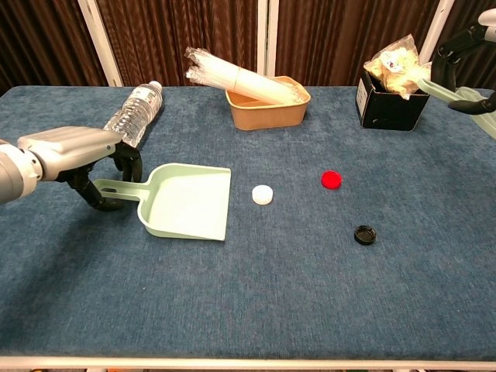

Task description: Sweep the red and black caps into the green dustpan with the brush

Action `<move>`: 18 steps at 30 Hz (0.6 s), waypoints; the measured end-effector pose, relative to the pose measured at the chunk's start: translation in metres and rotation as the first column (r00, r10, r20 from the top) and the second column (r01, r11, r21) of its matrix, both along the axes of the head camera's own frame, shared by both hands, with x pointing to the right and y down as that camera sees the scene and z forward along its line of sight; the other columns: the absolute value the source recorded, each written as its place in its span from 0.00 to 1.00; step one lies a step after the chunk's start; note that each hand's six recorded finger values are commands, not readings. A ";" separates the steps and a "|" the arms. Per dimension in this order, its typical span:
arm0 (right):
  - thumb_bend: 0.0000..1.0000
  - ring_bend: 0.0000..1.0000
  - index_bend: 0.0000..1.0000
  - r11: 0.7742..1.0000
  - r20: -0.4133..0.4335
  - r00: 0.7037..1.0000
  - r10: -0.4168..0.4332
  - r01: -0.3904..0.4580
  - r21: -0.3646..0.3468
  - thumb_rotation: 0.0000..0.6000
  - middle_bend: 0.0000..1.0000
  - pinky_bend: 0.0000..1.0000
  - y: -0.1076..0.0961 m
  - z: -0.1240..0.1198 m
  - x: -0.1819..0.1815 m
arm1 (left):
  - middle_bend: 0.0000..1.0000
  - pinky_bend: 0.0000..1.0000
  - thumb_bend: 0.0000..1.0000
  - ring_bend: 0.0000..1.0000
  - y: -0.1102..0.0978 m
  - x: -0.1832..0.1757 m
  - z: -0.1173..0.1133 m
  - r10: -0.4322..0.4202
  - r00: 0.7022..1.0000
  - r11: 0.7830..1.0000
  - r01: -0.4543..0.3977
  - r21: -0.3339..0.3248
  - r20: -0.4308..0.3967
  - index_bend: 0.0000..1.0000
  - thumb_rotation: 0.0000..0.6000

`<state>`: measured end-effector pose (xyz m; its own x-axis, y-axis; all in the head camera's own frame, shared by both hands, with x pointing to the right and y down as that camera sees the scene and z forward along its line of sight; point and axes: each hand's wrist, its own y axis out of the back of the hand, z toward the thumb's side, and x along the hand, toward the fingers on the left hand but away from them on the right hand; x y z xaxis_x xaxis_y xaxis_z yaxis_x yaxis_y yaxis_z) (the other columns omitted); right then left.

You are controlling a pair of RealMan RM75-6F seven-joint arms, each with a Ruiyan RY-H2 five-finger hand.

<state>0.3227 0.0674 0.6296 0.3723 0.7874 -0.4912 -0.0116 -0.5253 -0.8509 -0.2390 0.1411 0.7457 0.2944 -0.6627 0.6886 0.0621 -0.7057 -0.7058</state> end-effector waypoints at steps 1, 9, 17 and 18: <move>0.41 0.29 0.63 1.000 0.000 1.000 0.001 -0.001 0.000 1.00 0.63 0.08 0.000 0.000 0.000 | 0.44 0.21 0.26 0.31 0.000 -0.001 0.001 -0.006 1.000 1.000 0.006 -0.003 0.002 0.42 1.00; 0.41 0.29 0.63 1.000 0.001 1.000 0.002 -0.002 -0.012 1.00 0.63 0.08 0.001 0.006 0.001 | 0.46 0.21 0.27 0.33 -0.003 -0.001 -0.001 -0.020 1.000 1.000 0.020 -0.001 -0.001 0.44 1.00; 0.41 0.29 0.63 1.000 0.001 1.000 0.002 -0.002 -0.018 1.00 0.63 0.08 0.002 0.008 0.001 | 0.48 0.22 0.31 0.34 -0.006 -0.001 -0.001 -0.022 1.000 1.000 0.022 -0.013 -0.004 0.46 1.00; 0.41 0.29 0.63 1.000 0.001 1.000 0.002 -0.002 -0.018 1.00 0.63 0.08 0.002 0.008 0.001 | 0.48 0.22 0.32 0.35 -0.006 0.000 -0.001 -0.022 1.000 1.000 0.022 -0.011 -0.005 0.47 1.00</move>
